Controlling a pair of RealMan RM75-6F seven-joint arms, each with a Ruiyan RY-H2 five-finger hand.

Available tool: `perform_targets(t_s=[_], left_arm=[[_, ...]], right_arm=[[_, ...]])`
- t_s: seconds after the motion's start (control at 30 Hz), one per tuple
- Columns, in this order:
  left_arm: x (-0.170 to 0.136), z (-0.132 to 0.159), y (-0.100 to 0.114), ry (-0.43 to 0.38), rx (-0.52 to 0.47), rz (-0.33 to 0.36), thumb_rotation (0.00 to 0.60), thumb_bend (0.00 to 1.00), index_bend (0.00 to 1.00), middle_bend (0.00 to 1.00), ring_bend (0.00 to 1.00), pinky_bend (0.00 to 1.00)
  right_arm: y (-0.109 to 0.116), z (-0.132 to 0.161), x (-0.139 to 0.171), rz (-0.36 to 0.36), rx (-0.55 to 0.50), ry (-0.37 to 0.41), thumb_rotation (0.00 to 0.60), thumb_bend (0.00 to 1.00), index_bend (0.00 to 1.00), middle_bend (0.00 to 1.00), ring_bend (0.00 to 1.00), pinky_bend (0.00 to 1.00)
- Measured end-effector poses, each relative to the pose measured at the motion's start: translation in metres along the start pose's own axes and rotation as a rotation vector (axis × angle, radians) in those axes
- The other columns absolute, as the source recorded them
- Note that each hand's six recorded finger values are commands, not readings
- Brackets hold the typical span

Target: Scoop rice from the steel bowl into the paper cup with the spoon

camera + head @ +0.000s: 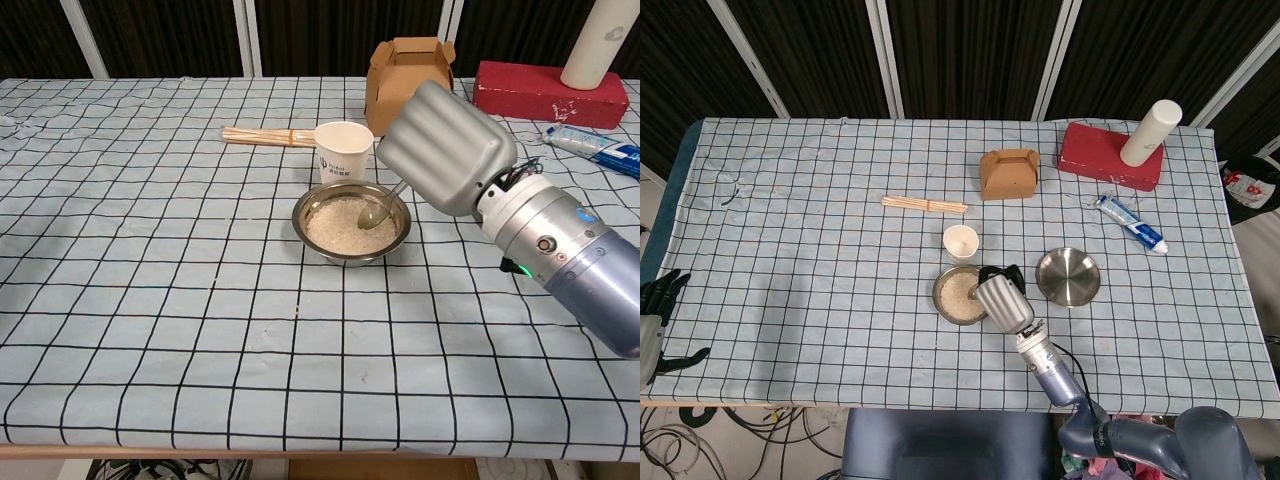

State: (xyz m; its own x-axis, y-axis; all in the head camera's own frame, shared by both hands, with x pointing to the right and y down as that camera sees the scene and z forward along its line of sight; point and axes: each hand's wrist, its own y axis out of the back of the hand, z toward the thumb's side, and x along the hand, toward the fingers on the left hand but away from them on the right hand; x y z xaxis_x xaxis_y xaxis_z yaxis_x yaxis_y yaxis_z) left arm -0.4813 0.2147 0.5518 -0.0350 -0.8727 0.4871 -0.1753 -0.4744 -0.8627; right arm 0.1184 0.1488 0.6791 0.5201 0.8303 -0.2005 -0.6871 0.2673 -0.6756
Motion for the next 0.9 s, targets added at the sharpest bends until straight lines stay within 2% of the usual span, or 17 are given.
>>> perform_targets(t_s=[0.63,0.9], left_arm=[[0.001,-0.001,0.0,0.01,-0.008,-0.003,0.6,0.02,0.0,0.0,0.0,0.0],[0.002,-0.001,0.001,0.011,-0.01,-0.003,0.6,0.02,0.0,0.0,0.0,0.0]], right_arm=[[0.006,0.016,0.006,0.027,-0.102,0.006,0.6,0.4,0.62,1.0,1.0,1.0],[0.011,0.02,0.005,0.011,-0.093,0.005,0.6,0.41,0.62,1.0,1.0,1.0]])
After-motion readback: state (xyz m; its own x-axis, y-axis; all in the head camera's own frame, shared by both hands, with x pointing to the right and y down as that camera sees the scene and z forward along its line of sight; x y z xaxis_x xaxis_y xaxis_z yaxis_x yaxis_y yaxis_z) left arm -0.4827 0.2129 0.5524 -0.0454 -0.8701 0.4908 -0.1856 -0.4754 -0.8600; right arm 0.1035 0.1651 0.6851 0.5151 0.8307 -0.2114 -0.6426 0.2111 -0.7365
